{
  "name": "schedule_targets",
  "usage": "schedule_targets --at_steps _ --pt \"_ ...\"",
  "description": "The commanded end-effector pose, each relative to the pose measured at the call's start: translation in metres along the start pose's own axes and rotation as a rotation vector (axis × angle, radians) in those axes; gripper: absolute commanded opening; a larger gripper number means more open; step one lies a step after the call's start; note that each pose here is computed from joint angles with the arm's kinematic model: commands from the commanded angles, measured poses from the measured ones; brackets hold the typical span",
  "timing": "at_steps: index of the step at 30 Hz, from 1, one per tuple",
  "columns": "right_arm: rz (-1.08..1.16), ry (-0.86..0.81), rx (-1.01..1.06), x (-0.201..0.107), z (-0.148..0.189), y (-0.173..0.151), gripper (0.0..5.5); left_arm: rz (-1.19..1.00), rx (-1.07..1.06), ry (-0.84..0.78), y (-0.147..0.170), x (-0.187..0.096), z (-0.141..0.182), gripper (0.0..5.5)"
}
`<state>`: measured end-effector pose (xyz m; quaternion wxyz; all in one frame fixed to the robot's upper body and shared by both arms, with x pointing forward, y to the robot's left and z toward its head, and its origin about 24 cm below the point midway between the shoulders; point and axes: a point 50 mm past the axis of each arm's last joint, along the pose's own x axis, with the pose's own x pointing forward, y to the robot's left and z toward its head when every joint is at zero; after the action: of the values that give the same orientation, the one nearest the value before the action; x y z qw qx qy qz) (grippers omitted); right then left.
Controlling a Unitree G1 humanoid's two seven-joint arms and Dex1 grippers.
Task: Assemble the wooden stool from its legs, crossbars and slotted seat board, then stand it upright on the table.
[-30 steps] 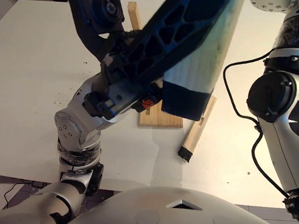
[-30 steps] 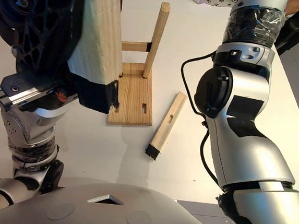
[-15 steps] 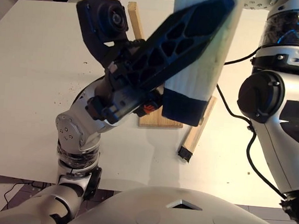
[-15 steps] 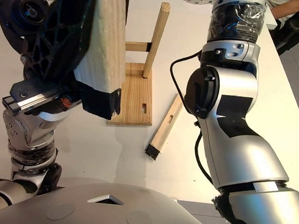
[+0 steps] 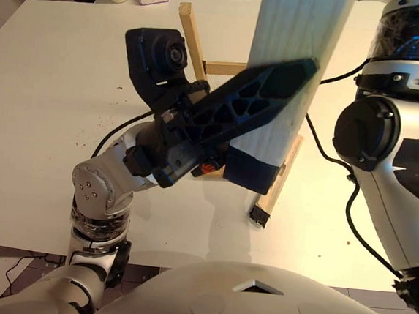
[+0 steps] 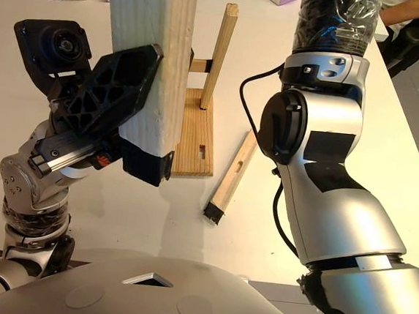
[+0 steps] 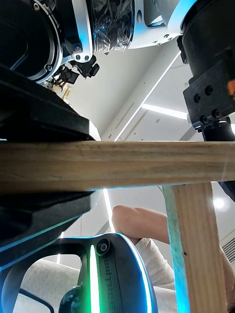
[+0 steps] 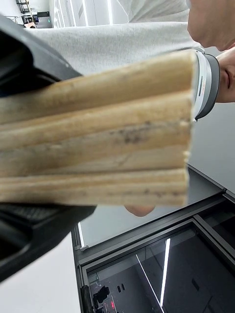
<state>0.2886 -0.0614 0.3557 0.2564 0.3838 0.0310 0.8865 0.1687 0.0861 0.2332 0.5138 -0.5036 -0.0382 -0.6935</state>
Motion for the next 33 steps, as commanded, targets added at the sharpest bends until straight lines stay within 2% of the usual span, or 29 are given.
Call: schedule_targets --at_steps 1,4,8,9,13,16,20,25,33 --pt "0.046 0.002 -0.008 0.002 0.000 0.007 2.14 -0.025 0.001 -0.003 -0.003 0.001 0.000 1.08" --pt "0.016 0.008 -0.054 0.003 -0.001 0.010 2.13 0.107 0.019 -0.014 0.008 -0.003 0.009 1.08" --pt "-0.145 -0.006 -0.145 -0.010 -0.004 0.012 2.11 0.186 0.046 -0.063 0.015 -0.006 0.022 1.08" --pt "-0.182 -0.021 -0.165 -0.015 -0.003 0.014 2.11 0.195 0.051 -0.057 0.016 -0.007 0.024 1.44" --pt "-0.317 -0.047 -0.267 -0.029 -0.005 0.024 2.07 0.273 0.107 -0.072 0.020 -0.015 0.037 2.21" --pt "-0.422 -0.074 -0.351 -0.040 -0.004 0.033 2.07 0.333 0.157 -0.061 0.023 -0.026 0.044 2.28" --pt "-0.646 -0.031 -0.555 -0.055 -0.014 0.031 2.07 0.552 0.285 -0.013 0.030 -0.068 0.046 2.28" --pt "-0.770 -0.011 -0.666 -0.076 -0.036 0.026 2.07 0.768 0.437 -0.023 0.036 -0.113 0.051 2.28" --pt "-0.939 0.048 -0.755 -0.114 -0.071 0.028 2.06 0.929 0.599 -0.132 0.039 -0.145 0.060 2.28"
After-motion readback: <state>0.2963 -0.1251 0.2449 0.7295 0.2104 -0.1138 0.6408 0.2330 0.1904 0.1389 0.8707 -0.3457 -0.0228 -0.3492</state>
